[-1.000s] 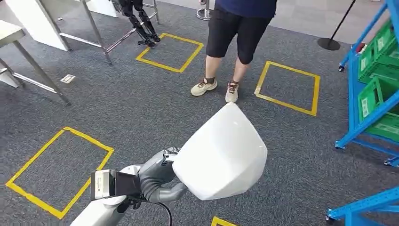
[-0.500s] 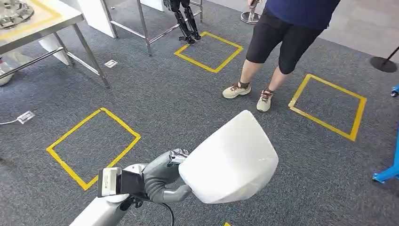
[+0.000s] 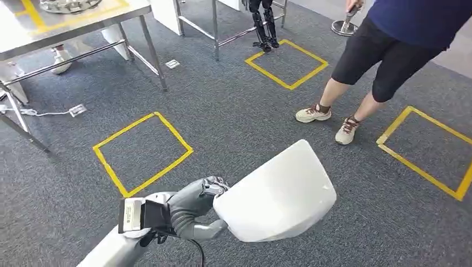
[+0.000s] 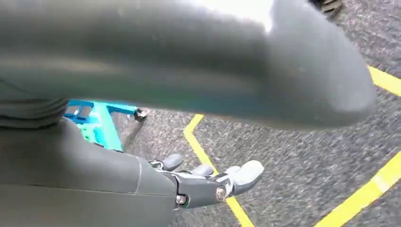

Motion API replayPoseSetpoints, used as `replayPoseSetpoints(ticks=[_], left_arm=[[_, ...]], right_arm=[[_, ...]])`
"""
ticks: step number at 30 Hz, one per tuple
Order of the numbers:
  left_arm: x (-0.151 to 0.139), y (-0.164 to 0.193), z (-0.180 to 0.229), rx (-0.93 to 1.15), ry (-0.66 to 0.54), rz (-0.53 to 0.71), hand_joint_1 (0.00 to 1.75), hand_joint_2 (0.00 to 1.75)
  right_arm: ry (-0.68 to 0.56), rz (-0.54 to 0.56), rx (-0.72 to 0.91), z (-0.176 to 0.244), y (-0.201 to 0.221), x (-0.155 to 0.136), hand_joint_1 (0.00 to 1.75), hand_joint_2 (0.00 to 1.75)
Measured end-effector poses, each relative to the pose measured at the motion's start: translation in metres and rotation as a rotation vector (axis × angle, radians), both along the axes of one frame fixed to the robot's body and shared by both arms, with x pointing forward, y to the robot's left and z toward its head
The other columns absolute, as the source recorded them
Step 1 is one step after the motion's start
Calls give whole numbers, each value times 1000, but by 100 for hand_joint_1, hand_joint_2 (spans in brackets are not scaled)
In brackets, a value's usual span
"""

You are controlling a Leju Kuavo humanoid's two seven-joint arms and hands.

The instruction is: Take the parts from the cabinet and place them on the table.

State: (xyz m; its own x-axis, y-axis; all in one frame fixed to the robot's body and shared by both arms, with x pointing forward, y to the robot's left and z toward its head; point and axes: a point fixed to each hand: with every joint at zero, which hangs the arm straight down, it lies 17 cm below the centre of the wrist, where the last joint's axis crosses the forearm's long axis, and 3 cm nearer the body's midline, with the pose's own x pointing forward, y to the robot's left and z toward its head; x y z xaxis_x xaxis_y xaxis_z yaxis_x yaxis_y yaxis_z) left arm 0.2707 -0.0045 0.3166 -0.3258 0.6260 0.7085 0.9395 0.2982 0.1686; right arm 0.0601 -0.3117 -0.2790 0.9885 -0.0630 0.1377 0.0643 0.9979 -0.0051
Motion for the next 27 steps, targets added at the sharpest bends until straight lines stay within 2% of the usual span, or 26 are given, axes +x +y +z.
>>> replayPoseSetpoints(ticks=[4,23,27], left_arm=[[0,-1,2,1,-3,-2,175,175],[-4,-10,2,27,-11,-12,175,175],[-5,-11,2,30,-12,-14,175,175]], right_arm=[[-14,0,2,1,1,7,0,0],[-4,-6,6,0,4,-1,0,0],[-23,-13,4,1,4,7,0,0]])
